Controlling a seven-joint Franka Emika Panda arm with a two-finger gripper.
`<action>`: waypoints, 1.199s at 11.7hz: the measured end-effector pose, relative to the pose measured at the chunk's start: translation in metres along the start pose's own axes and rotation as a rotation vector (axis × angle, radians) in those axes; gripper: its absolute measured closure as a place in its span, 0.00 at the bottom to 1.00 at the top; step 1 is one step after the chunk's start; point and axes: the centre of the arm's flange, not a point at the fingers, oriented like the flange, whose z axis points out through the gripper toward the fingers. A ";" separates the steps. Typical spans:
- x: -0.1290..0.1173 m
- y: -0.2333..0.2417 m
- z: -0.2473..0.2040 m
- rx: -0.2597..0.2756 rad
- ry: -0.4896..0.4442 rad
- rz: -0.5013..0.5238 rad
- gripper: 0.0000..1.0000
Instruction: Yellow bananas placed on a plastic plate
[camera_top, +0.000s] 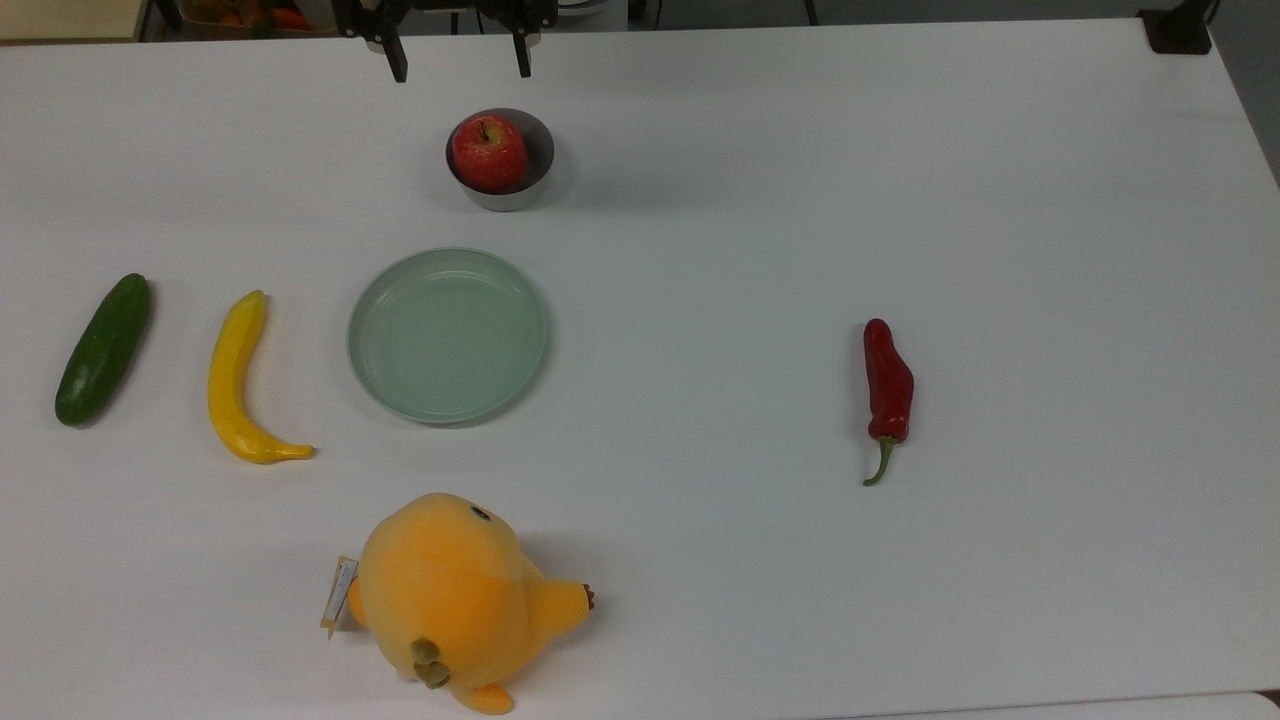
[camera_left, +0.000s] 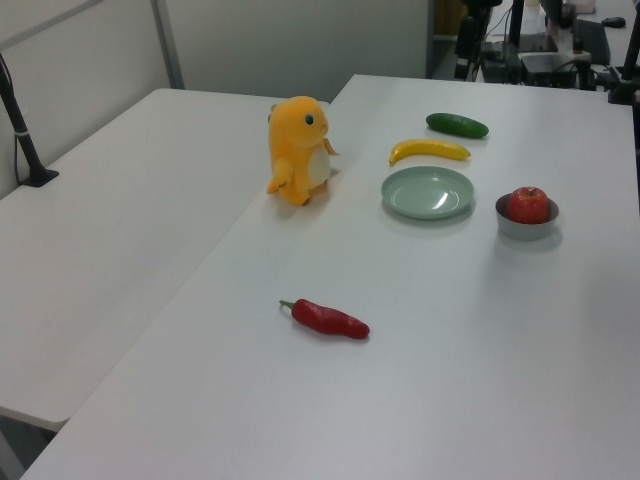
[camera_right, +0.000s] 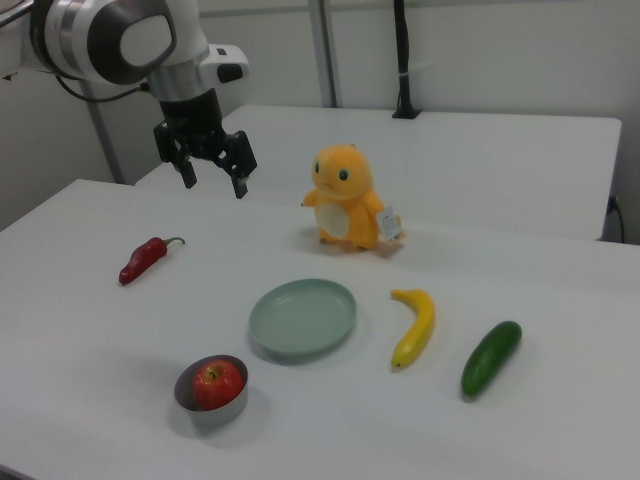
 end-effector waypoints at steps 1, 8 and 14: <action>0.000 0.000 0.000 0.000 0.000 0.000 0.00; 0.000 0.001 -0.001 0.000 0.001 0.002 0.00; -0.001 0.007 -0.002 -0.005 0.003 0.011 0.00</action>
